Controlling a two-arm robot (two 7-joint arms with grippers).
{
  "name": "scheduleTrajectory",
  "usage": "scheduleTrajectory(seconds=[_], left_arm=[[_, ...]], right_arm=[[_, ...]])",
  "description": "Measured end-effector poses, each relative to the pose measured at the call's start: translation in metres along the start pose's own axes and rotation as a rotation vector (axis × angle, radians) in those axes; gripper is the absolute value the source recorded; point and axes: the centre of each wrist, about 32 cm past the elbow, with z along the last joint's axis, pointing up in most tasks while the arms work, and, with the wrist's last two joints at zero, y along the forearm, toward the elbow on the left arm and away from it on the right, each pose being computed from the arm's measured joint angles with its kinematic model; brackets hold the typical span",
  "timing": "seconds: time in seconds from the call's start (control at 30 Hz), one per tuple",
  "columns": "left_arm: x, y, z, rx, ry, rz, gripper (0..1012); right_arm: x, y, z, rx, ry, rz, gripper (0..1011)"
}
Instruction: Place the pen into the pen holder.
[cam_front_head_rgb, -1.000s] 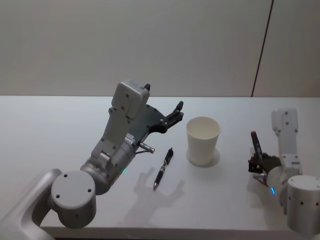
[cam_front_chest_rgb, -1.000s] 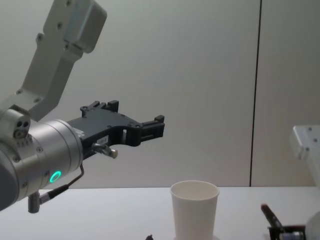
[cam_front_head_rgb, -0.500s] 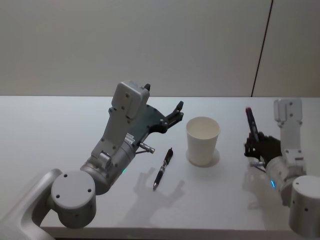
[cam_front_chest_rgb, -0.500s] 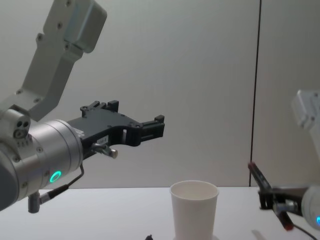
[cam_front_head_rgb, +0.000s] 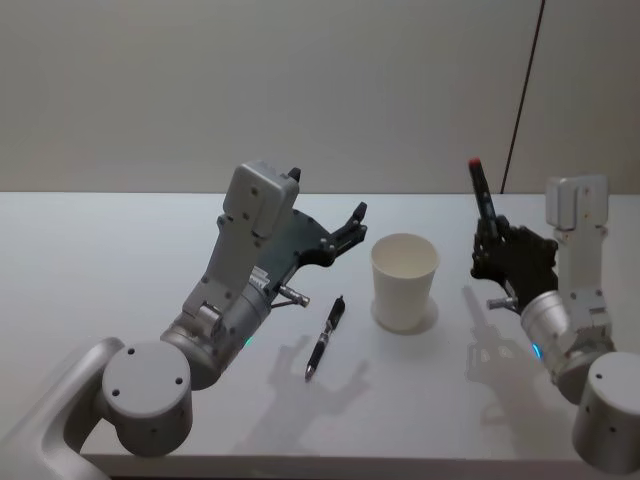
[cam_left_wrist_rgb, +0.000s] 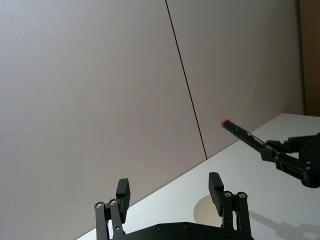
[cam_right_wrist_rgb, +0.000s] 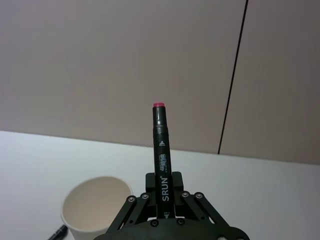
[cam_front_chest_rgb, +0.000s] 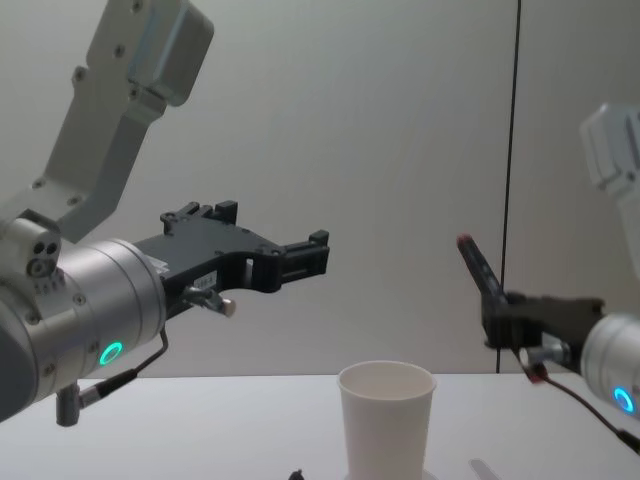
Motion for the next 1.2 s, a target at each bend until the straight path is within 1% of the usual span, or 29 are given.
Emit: scheduleTrajectory(seconds=[0.13,0.2,0.27,0.37,0.5,0.7,0.8,1.2], left_arm=[[0.0000,0.0000,0.0000,0.000,0.000,0.000,1003],[0.0000,0.0000,0.0000,0.000,0.000,0.000,1003],[0.0000,0.0000,0.0000,0.000,0.000,0.000,1003],[0.0000,0.0000,0.0000,0.000,0.000,0.000,1003],[0.0000,0.0000,0.0000,0.000,0.000,0.000,1003],[0.0000,0.0000,0.0000,0.000,0.000,0.000,1003],[0.0000,0.0000,0.0000,0.000,0.000,0.000,1003],[0.0000,0.0000,0.0000,0.000,0.000,0.000,1003]], right_arm=[[-0.004,0.002,0.002,0.078,-0.011,0.030,173],[-0.006,0.004,0.002,0.101,-0.014,0.040,173],[-0.008,0.007,0.003,0.138,-0.023,0.053,173],[-0.012,0.012,0.002,0.177,-0.035,0.067,173],[-0.016,0.019,0.001,0.209,-0.051,0.081,175],[-0.021,0.030,-0.005,0.228,-0.072,0.090,173],[-0.023,0.036,-0.009,0.229,-0.080,0.093,173],[-0.030,0.056,-0.025,0.216,-0.102,0.108,173]])
